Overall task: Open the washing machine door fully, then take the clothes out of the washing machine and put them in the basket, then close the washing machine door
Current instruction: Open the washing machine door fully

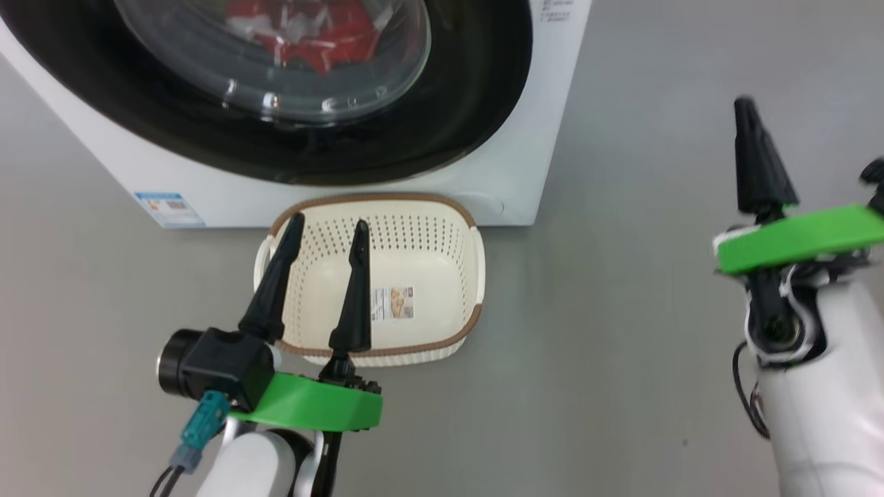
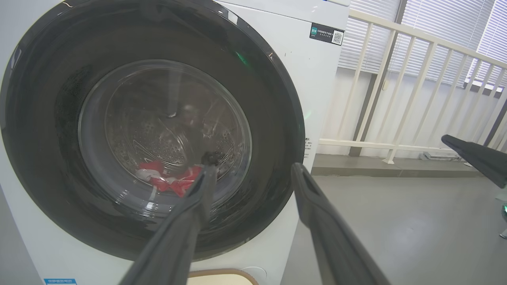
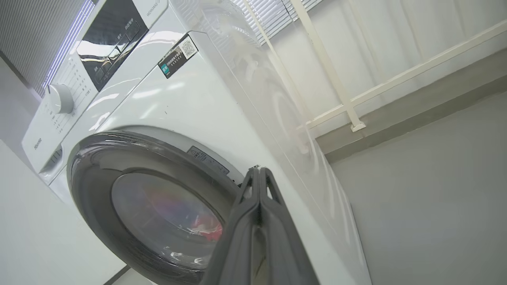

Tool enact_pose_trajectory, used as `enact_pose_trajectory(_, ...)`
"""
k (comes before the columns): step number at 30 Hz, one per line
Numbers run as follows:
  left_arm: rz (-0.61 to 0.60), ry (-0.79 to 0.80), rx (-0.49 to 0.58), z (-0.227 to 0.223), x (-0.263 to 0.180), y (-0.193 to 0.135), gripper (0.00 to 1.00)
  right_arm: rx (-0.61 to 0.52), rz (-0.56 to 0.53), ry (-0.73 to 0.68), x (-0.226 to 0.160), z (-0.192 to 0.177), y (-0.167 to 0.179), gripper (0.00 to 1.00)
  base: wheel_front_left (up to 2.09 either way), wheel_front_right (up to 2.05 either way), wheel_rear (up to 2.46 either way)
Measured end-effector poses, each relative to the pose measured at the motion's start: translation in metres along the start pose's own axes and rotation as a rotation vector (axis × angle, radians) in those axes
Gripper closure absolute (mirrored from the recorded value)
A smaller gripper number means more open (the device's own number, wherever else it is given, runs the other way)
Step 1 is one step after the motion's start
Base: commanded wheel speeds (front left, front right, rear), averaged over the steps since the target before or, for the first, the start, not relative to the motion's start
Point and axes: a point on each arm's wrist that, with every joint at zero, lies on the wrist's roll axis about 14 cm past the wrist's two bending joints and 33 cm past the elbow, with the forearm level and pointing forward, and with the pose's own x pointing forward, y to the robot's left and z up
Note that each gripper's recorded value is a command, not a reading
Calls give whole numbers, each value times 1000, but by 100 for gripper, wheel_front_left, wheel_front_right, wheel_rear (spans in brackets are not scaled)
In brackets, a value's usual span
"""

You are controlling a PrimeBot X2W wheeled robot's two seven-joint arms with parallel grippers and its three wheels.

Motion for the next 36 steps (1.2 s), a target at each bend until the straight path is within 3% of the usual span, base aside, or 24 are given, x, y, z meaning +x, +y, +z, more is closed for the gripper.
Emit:
enact_pose_trajectory(12, 43, 36, 4, -23, 9, 17, 0, 436, 75, 153, 57, -14, 11, 100, 0, 0, 0)
enact_pose_trajectory(26, 75, 101, 13, -62, 17, 28, 0, 735, 215, 410, 111, -56, 30, 100, 0, 0, 0)
enact_pose_trajectory(36, 82, 155, 41, -93, 23, 38, 0, 853, 240, 544, 146, -88, 28, 100, 0, 0, 0)
